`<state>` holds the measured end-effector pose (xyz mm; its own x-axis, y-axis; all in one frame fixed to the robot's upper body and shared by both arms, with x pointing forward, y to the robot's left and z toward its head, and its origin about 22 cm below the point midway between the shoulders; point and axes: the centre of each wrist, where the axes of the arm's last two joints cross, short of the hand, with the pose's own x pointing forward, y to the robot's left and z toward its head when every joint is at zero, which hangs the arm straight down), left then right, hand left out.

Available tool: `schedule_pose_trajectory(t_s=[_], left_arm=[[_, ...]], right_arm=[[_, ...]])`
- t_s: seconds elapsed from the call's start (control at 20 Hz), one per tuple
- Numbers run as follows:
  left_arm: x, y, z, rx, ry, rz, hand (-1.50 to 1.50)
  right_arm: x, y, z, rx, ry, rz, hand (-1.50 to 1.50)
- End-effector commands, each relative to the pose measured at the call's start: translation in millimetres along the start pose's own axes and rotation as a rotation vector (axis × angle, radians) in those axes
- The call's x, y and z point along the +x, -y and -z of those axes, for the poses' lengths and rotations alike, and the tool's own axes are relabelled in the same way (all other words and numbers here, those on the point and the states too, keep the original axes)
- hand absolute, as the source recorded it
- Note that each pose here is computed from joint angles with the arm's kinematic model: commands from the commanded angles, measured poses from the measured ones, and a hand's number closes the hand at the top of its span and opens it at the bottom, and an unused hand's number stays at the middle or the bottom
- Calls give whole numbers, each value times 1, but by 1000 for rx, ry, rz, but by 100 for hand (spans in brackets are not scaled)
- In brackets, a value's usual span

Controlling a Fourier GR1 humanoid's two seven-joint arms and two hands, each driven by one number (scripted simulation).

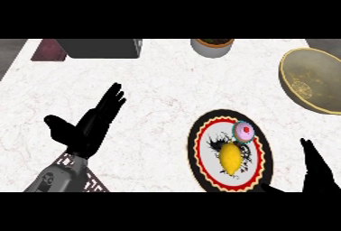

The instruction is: Pick the lemon from the plate and place it in the bowl

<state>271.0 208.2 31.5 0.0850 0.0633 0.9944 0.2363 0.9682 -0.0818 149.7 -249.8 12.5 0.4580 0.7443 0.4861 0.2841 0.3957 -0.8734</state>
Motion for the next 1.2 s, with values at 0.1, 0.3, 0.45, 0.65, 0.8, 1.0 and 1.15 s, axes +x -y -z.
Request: schedule_pose_trajectory(t_s=[0.1,0.3,0.45,0.65,0.8,1.0,1.15], left_arm=[[-2,5,-1,-26,2,10,0],[2,9,4,-45,6,-11,0],[-1,13,5,-40,-6,-25,0],[9,16,10,-52,20,0,0],[-3,7,1,-40,0,-24,0],[1,10,4,-36,4,-2,0],[-1,10,-2,-50,20,-9,0]], right_arm=[[47,0,-20,97,-224,-147,-150],[102,3,-27,157,-328,-184,-150],[130,3,-28,193,-396,-222,-150],[141,-10,-16,199,-469,-279,-150],[132,-10,-17,254,-505,-301,-150],[129,-24,-6,299,-537,-342,-150],[130,-22,-2,325,-542,-348,-150]])
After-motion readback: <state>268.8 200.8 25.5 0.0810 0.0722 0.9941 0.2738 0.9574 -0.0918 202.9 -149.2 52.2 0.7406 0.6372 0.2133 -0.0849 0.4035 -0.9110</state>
